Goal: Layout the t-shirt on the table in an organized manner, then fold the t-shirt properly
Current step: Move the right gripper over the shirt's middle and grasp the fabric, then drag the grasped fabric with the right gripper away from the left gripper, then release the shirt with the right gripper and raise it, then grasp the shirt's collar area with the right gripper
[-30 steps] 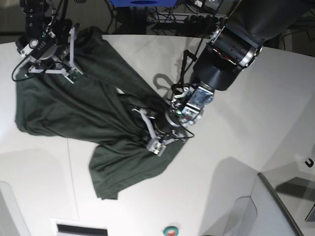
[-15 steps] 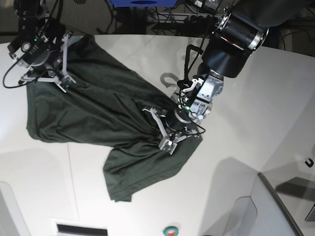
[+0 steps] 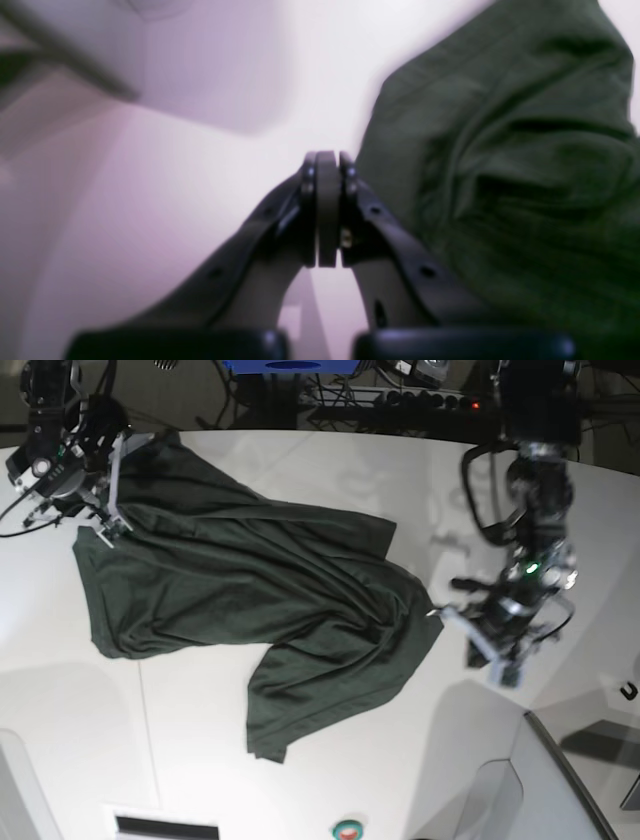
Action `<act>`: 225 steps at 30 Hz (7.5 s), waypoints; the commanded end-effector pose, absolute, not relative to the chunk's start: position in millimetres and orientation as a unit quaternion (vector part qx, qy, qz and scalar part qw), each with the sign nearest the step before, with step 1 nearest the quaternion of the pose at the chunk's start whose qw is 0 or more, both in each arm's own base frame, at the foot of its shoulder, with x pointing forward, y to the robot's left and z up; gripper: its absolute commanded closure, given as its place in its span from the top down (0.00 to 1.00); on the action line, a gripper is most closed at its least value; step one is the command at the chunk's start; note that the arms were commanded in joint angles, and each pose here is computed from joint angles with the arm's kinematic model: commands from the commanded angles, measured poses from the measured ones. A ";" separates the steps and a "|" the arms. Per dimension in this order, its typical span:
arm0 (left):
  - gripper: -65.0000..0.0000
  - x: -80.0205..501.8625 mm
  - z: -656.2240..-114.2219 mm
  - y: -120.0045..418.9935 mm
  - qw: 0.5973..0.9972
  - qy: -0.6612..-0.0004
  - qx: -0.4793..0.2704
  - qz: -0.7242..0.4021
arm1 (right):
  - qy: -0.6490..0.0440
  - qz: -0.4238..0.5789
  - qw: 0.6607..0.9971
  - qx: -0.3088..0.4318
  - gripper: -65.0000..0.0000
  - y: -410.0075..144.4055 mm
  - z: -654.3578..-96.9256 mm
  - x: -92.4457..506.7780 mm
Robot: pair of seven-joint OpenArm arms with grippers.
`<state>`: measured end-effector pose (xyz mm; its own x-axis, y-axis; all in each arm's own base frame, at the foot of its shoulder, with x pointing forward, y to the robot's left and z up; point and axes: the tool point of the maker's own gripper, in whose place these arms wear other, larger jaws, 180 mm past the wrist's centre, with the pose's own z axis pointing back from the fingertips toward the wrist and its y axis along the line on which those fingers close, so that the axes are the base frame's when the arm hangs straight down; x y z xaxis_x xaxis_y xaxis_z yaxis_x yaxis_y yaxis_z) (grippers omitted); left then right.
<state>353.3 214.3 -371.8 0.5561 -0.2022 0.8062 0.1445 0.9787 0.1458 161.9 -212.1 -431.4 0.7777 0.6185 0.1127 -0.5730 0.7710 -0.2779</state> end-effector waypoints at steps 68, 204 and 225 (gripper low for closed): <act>0.00 148.5 -361.0 429.1 0.911 -0.365 0.184 0.056 | -0.202 0.506 0.832 0.100 0.01 77.8 -462.1 190.1; 0.11 180.7 -416.7 347.6 0.937 -0.340 0.079 -0.012 | -0.246 0.458 0.854 -0.031 0.41 -37.5 -470.7 225.2; 0.11 183.9 -415.1 348.6 0.936 -0.343 0.080 -0.012 | -0.168 0.527 0.833 -0.033 0.01 -66.6 -449.8 152.6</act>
